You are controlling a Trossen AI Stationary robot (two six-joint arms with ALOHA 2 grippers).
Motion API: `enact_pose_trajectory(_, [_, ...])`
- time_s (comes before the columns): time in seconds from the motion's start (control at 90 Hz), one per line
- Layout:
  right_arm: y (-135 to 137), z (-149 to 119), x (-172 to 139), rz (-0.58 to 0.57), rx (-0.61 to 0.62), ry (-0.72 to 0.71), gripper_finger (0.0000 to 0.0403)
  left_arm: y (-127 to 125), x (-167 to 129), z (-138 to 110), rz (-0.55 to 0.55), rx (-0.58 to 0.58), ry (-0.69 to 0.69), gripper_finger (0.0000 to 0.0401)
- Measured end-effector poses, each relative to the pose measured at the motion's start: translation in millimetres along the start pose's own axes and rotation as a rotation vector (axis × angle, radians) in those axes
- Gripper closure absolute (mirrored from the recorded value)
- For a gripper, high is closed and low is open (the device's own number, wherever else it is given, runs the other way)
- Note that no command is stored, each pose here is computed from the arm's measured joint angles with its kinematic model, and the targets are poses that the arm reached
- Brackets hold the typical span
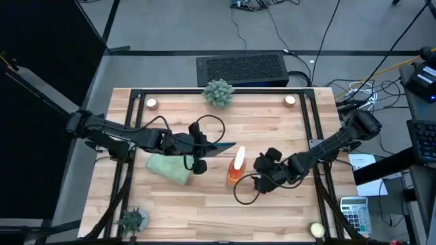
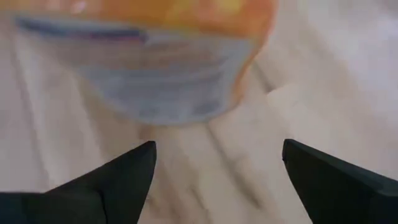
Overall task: Apply microfiber cloth
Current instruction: Spray the back of the blue tablet using the orange spray bottle
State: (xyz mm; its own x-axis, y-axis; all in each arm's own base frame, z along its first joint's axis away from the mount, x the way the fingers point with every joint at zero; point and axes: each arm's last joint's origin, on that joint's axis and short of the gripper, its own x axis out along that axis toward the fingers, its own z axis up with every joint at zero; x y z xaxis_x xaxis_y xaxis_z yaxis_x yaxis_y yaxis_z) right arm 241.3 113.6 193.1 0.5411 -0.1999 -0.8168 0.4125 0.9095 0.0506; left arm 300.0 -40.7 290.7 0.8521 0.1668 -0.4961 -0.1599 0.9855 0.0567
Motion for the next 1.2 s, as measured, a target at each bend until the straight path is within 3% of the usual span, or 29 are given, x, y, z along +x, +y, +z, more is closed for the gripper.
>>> enact_pose_trajectory(0.311, [-1, -1, 2, -0.016, 0.018, 0.007, 0.0007, 0, 0, 0, 0.000, 0.000, 0.000, 0.0390])
enact_pose_trajectory(0.478, [6, 14, -11, 0.134, 0.181, 0.048, 0.0024, 1, 0, 0, 0.002, -0.001, -0.001, 0.0390])
enact_pose_trajectory(0.589, [20, 25, -41, 0.199, 0.124, -0.099, 0.0029, 2, 1, 0, 0.006, -0.002, -0.001, 0.0390])
enact_pose_trajectory(0.756, [26, 24, -69, 0.029, 0.047, -0.410, 0.0029, 3, 1, 1, 0.006, -0.010, -0.005, 0.0390])
enact_pose_trajectory(0.989, [41, 18, -54, -0.136, 0.012, -0.573, 0.0030, 2, 0, 4, -0.012, -0.021, -0.037, 0.0390])
enact_pose_trajectory(1.2, [48, 33, -45, -0.151, -0.057, -0.626, 0.0030, 3, 1, 6, -0.016, -0.028, -0.051, 0.0390])
